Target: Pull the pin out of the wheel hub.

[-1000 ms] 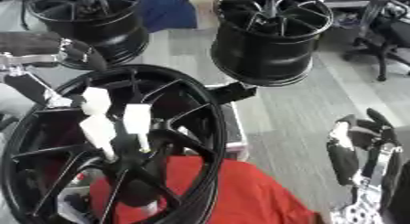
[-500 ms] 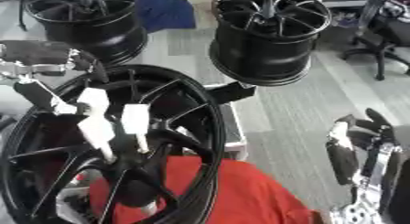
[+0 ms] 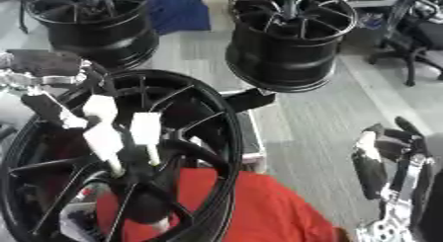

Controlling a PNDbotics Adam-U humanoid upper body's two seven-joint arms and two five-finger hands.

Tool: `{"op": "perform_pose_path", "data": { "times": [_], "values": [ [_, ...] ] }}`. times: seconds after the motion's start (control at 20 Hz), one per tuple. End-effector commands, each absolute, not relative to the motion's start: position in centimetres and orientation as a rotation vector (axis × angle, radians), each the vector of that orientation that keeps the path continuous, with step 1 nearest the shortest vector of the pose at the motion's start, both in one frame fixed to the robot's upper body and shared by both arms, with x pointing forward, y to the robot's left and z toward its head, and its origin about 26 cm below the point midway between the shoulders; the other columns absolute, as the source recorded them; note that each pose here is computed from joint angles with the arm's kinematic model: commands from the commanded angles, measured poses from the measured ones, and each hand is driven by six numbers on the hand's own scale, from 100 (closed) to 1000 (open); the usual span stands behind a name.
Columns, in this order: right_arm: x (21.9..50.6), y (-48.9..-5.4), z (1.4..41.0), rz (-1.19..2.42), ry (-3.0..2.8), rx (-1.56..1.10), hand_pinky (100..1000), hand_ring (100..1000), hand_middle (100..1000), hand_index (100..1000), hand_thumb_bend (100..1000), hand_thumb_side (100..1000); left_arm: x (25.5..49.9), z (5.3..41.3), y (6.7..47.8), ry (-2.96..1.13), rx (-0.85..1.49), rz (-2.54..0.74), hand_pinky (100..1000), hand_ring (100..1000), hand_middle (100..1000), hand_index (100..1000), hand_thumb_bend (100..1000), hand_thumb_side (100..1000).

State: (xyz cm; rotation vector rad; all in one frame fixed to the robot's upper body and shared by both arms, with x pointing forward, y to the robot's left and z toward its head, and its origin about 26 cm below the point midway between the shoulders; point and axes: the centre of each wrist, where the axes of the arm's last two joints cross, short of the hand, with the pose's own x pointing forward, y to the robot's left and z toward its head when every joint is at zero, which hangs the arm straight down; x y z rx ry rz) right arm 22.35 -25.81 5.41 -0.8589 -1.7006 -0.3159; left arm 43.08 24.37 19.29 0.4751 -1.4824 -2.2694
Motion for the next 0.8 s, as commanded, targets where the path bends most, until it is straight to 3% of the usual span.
{"op": "perform_pose_path", "data": {
  "times": [0.05,0.55,0.8],
  "values": [
    [22.4,-25.8,6.1,-0.319,-1.727,-0.852,640,592,635,822,100,424,43.2,19.9,24.5,-1.137,0.297,-2.804,665,566,613,758,277,509],
    [22.4,-25.8,6.1,-0.316,-1.727,-0.852,640,592,635,822,100,424,43.2,19.8,24.6,-1.149,0.284,-2.795,556,452,467,648,144,307],
    [22.4,-25.9,6.1,-0.318,-1.724,-0.853,640,592,635,822,100,424,43.1,21.0,25.0,-1.243,0.272,-2.756,545,435,441,622,100,292]
  ]
}}
